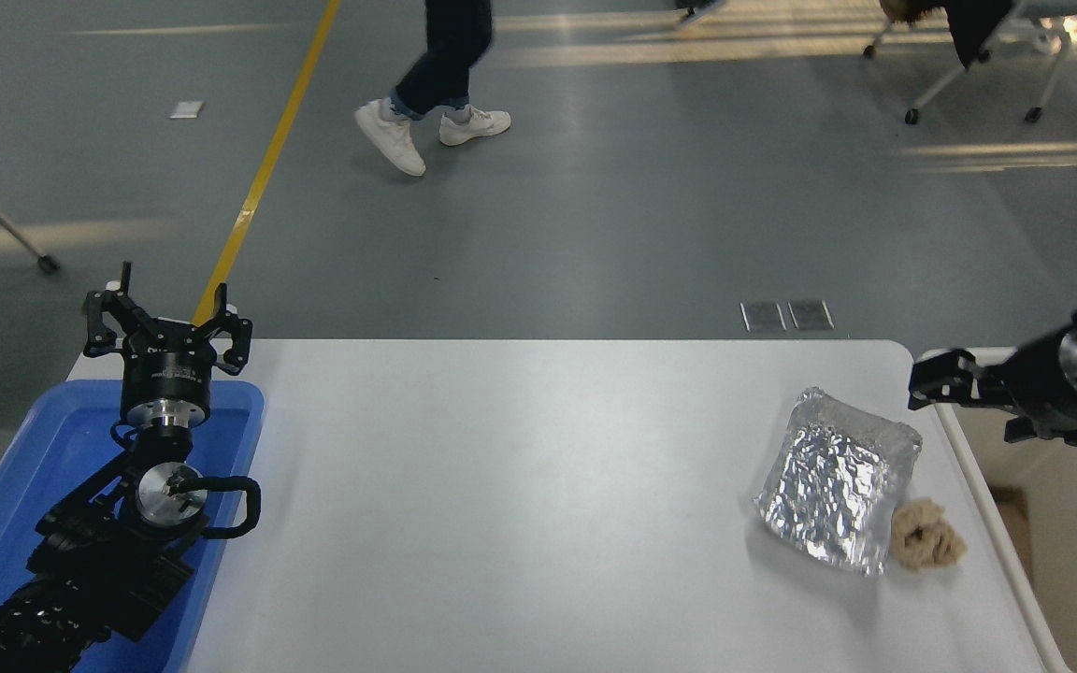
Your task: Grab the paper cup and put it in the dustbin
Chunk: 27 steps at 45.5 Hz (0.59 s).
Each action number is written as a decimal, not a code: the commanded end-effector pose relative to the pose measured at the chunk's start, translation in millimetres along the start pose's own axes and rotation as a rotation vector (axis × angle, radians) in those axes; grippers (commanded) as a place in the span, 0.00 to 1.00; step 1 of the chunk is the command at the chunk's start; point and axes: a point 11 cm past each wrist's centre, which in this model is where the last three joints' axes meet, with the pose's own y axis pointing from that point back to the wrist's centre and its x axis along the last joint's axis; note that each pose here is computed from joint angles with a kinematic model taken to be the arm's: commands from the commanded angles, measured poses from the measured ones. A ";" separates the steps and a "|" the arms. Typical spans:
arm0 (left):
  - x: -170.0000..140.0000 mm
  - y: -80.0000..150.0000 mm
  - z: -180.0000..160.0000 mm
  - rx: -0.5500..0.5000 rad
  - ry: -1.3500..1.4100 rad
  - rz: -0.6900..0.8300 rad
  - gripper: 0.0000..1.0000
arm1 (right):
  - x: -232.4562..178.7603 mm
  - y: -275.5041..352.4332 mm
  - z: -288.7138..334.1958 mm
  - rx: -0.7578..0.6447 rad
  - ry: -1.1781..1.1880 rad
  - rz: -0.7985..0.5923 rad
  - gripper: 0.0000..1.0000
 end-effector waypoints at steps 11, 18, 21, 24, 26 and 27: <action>0.1 0.0 0.4 -0.003 0.002 0.001 0.99 | -35.2 70.7 -100.5 0.063 0.212 -0.129 1.00; 0.1 0.1 -0.3 -0.002 0.002 0.002 0.99 | -43.2 81.7 -121.9 0.079 0.224 -0.171 1.00; 0.1 0.1 -0.3 -0.002 0.002 0.002 0.99 | -43.7 83.1 -125.5 0.082 0.226 -0.171 1.00; 0.1 0.1 -0.3 -0.002 0.002 0.002 0.99 | -43.2 85.5 -128.6 0.084 0.236 -0.163 1.00; 0.1 0.1 -0.3 -0.002 0.002 0.002 0.99 | -43.1 86.4 -130.0 0.083 0.241 -0.160 1.00; 0.1 0.1 -0.3 -0.002 0.002 0.002 0.99 | -43.3 86.2 -130.4 0.081 0.243 -0.161 1.00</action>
